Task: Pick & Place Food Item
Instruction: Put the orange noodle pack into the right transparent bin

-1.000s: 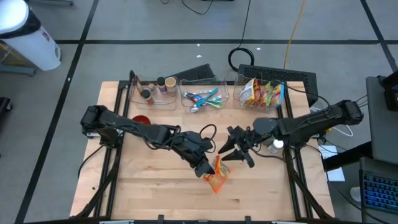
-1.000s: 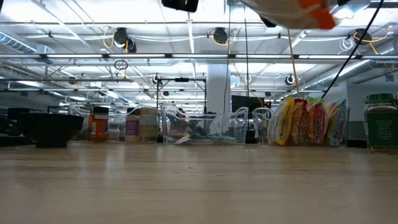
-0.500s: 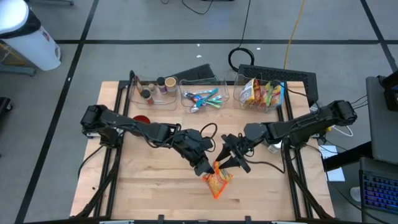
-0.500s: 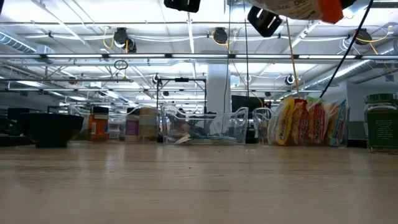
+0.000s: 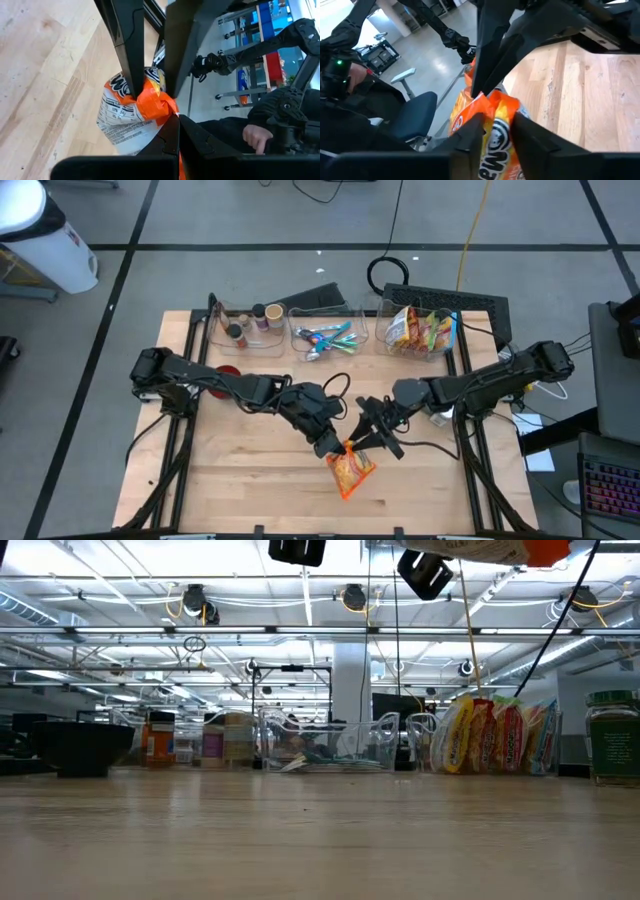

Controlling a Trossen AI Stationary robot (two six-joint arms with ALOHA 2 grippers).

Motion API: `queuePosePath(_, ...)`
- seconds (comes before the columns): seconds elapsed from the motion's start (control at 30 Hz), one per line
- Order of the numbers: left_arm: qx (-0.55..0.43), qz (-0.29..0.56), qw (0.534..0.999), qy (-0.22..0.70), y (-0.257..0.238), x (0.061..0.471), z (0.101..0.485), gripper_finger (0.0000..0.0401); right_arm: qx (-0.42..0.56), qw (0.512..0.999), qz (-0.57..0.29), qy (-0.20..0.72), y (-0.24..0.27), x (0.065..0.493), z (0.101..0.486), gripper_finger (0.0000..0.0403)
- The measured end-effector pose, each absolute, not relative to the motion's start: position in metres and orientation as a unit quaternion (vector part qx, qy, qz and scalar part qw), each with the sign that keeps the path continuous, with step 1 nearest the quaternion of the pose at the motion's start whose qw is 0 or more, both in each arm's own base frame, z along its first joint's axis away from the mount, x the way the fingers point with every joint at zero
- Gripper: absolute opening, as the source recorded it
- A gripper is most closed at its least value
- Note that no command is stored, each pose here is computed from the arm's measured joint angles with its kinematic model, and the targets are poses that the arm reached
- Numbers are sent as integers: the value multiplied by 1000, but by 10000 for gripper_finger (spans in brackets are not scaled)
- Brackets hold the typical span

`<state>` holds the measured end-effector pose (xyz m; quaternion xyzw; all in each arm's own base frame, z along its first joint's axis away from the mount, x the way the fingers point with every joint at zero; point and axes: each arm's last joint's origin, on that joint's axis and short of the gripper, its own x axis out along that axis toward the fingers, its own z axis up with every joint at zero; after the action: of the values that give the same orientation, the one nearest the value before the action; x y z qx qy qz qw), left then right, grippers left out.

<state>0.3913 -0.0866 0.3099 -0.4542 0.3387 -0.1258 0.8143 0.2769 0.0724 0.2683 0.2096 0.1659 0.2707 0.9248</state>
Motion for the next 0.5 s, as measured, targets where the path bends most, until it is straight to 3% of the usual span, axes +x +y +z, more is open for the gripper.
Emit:
queuePosePath(0.2, -456, -124, 813, 340, -87, 391, 310, 0, 212, 925, 267, 166, 70, 278, 268, 14)
queuePosePath(0.5, -452, -125, 817, 335, -85, 392, 310, 19, 218, 925, 264, 167, 69, 277, 269, 2)
